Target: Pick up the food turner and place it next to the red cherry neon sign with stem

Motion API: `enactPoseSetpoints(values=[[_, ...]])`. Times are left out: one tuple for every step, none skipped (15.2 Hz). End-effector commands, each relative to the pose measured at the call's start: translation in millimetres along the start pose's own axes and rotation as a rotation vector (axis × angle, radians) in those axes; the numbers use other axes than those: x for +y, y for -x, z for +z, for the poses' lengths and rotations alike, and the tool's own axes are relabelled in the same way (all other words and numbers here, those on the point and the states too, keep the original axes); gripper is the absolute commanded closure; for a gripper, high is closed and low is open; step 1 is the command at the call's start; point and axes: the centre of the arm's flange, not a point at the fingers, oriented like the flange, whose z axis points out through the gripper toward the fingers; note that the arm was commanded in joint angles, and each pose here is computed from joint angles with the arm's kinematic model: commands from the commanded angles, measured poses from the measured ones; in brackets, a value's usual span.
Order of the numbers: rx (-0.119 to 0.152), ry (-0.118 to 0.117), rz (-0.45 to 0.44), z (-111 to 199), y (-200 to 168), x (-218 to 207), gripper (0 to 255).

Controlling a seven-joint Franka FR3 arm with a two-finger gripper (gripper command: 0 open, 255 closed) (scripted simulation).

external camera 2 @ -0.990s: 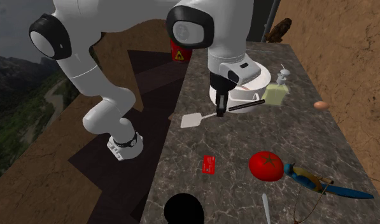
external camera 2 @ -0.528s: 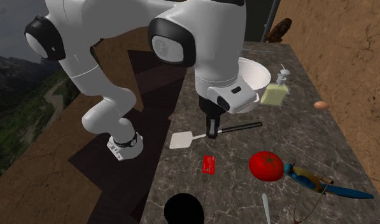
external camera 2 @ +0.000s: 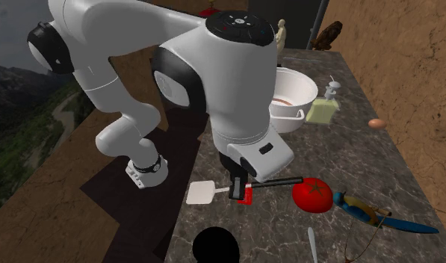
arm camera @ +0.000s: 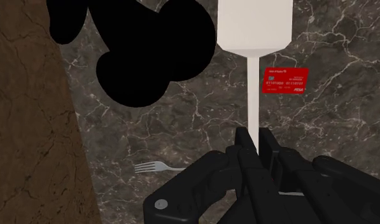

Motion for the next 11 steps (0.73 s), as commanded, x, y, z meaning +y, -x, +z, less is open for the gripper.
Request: enactPoseSetpoints(values=[[0.0,0.0,-0.001,10,2,1,255],[0.0,0.0,-0.001,15,2,1,255],[0.0,0.0,-0.001,21,2,1,255],[0.0,0.0,-0.001,26,3,1,255],[0.0,0.0,-0.001,31,3,1,255],[0.0,0.0,-0.001,36,3,1,255],[0.0,0.0,-0.001,42,4,1,255],[0.0,0.0,-0.001,47,4,1,255],[0.0,0.0,-0.001,52,5,1,255],[0.0,0.0,-0.001,58,5,1,255],[0.0,0.0,-0.001,63,5,1,255]])
